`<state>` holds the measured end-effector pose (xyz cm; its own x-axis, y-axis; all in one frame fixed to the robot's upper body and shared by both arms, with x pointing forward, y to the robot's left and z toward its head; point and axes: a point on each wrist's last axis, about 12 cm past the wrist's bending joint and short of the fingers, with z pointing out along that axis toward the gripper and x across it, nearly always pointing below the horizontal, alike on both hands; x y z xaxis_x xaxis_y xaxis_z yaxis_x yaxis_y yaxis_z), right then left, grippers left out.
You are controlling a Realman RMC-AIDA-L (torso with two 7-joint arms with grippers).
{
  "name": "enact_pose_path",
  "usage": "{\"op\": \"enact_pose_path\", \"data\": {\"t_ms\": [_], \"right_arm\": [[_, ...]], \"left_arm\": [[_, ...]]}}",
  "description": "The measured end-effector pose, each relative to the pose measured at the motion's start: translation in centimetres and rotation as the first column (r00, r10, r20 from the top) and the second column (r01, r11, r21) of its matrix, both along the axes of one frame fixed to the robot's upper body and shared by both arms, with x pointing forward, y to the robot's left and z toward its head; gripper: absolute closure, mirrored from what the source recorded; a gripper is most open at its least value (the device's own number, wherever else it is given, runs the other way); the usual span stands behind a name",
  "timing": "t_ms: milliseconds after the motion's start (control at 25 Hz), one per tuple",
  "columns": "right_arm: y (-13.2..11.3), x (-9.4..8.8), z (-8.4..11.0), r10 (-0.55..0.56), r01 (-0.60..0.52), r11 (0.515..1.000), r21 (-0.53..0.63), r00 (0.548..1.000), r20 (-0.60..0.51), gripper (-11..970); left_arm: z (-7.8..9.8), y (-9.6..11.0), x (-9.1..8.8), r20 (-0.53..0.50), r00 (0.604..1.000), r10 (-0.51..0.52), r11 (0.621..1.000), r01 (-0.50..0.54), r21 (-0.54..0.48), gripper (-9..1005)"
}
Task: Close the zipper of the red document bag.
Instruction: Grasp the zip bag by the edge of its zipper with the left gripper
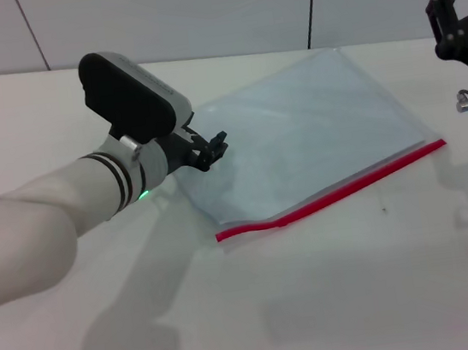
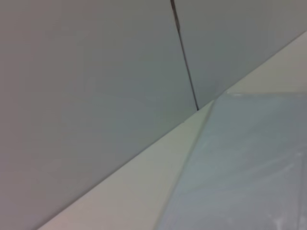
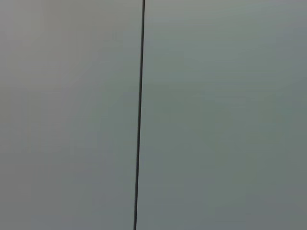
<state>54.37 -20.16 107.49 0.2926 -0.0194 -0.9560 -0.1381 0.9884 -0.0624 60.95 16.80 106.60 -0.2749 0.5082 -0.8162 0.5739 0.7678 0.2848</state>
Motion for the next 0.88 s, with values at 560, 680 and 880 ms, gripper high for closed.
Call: {"op": "enact_pose_path", "data": {"t_ms": [560, 680, 880], "right_arm": [[0.3, 0.0, 0.2, 0.007, -0.007, 1.000, 0.010, 1.000, 0.003, 415], [0.3, 0.0, 0.2, 0.008, -0.008, 1.000, 0.010, 1.000, 0.003, 415], [0.3, 0.0, 0.2, 0.008, -0.008, 1.000, 0.011, 1.000, 0.003, 415]], "left_arm": [[-0.5, -1.3, 0.3, -0.037, 0.998, -0.041, 0.998, 0.043, 0.052, 380], [-0.4, -1.5, 0.4, -0.040, 0.998, -0.047, 0.997, 0.050, 0.055, 380], [-0.3, -1.7, 0.5, -0.039, 0.998, -0.055, 0.997, 0.057, 0.060, 380]]}}
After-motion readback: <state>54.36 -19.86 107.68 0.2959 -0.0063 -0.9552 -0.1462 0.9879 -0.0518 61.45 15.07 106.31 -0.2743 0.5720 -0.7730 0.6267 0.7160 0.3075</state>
